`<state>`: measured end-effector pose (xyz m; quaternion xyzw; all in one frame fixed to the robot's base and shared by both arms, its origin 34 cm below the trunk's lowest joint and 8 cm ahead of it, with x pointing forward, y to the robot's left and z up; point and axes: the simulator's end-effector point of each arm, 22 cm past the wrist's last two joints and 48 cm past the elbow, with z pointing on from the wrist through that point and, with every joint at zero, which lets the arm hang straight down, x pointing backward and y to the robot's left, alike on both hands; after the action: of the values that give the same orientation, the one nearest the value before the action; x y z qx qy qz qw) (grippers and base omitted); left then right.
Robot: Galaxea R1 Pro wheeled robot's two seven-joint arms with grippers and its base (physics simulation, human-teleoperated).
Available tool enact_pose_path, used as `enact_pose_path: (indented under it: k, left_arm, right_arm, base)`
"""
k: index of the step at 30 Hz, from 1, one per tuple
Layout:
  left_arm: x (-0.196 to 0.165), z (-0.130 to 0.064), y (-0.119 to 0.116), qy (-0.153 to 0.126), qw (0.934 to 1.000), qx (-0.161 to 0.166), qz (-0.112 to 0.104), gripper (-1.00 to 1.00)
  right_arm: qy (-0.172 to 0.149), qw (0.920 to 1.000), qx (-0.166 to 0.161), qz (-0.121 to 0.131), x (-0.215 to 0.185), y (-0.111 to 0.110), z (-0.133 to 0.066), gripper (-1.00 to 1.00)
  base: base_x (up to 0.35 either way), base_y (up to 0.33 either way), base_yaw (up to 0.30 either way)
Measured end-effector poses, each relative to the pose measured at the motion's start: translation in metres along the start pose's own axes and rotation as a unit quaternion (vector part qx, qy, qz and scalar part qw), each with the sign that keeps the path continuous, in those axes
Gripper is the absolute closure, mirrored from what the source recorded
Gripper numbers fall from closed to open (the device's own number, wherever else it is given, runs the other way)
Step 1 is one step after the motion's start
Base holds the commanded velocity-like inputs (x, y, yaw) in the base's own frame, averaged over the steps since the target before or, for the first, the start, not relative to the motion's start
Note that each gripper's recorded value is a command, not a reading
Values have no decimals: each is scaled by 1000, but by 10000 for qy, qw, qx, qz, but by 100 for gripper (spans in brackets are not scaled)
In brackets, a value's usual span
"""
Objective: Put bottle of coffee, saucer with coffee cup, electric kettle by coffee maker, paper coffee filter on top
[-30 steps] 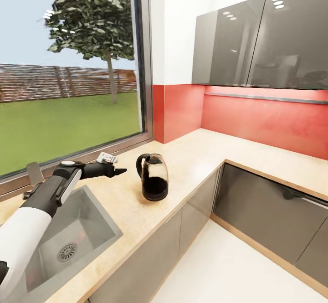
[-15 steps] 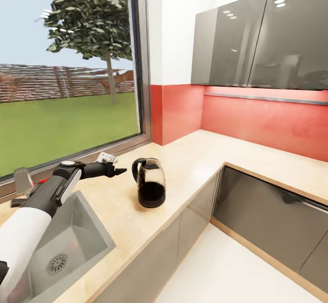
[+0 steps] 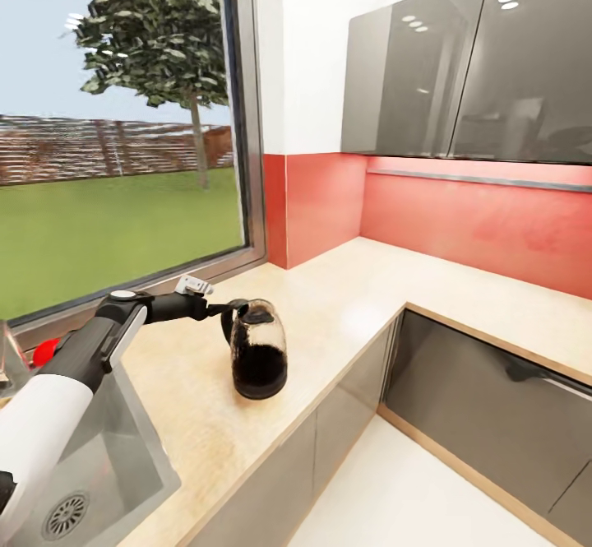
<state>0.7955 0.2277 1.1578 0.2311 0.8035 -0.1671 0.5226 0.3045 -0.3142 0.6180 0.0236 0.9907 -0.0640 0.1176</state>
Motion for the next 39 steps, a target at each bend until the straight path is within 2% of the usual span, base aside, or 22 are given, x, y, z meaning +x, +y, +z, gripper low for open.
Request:
enact_pose_path:
  k: [26, 33, 39]
  left_arm:
    - [25, 2, -3, 136, 9999, 27, -70, -100]
    - [42, 4, -7, 227, 9997, 54, -124, -100]
    - [45, 5, -8, 4, 10000, 41, 58, -100]
  right_arm:
    - [0, 10000, -3, -14, 0, 1, 0, -100]
    - [0, 10000, -16, -14, 0, 2, 0, -100]
    - [2, 10000, -18, -18, 0, 3, 0, -100]
  base:
    - [3, -1, 0]
    - [0, 0, 0]
    - [0, 0, 0]
